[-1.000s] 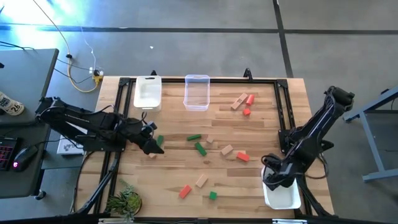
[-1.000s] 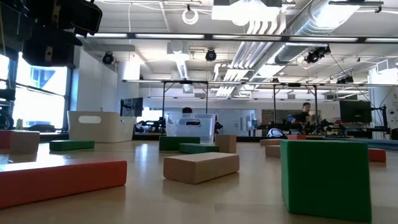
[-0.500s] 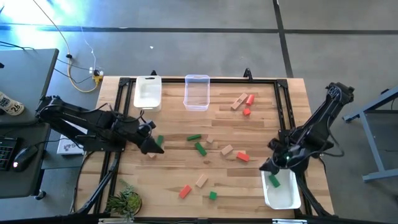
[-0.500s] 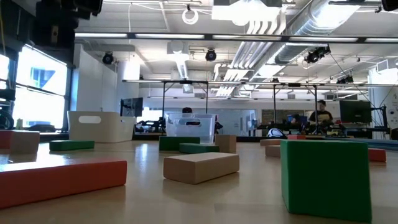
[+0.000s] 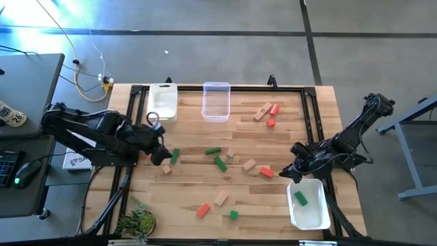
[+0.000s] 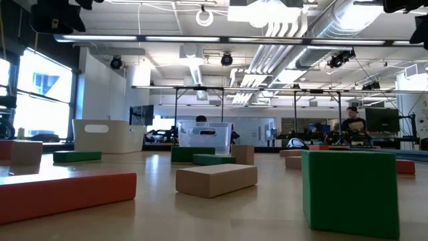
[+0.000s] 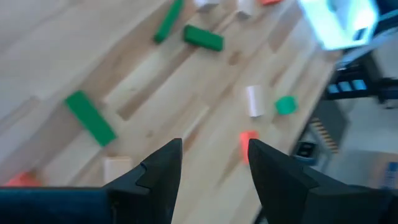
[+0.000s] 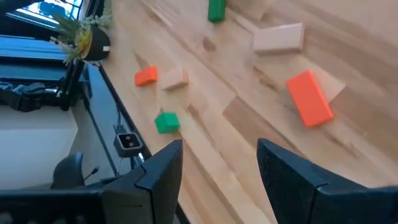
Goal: Sort & place blocks by color
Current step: Put the brown block into the top white bin
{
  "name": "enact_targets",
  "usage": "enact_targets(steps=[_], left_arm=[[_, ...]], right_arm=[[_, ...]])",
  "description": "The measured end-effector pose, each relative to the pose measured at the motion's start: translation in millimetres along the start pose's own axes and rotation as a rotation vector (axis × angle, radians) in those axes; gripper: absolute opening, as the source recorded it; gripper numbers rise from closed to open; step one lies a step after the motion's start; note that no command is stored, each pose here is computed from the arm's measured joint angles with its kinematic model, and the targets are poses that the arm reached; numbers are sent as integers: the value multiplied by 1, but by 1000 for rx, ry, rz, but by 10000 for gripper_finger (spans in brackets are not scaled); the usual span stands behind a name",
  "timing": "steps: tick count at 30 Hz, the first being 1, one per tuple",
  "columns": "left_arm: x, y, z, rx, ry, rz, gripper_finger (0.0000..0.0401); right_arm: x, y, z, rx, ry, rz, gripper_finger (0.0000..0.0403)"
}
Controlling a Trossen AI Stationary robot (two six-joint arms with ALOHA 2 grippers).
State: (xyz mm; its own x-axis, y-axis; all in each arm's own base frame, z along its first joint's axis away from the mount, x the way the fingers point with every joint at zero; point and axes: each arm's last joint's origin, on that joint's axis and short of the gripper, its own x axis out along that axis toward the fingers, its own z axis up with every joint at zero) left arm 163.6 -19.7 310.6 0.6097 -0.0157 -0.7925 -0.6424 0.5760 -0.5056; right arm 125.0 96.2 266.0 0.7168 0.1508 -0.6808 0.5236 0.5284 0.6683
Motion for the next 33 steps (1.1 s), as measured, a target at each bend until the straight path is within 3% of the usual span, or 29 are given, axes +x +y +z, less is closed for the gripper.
enact_targets(steps=[4, 16, 22, 33], left_arm=[[16, -2, 1, 38, 40, 112, 172], [55, -10, -10, 137, 150, 299, 172], [60, -10, -19, 94, 112, 409, 172], [65, -11, -31, -35, 102, 498, 172]], right_arm=[[2, -1, 5, -16, -19, -11, 193], [4, -2, 12, -47, -12, -28, 193], [5, -3, 16, -70, -27, -36, 193], [6, -4, 18, -67, -35, -49, 193]])
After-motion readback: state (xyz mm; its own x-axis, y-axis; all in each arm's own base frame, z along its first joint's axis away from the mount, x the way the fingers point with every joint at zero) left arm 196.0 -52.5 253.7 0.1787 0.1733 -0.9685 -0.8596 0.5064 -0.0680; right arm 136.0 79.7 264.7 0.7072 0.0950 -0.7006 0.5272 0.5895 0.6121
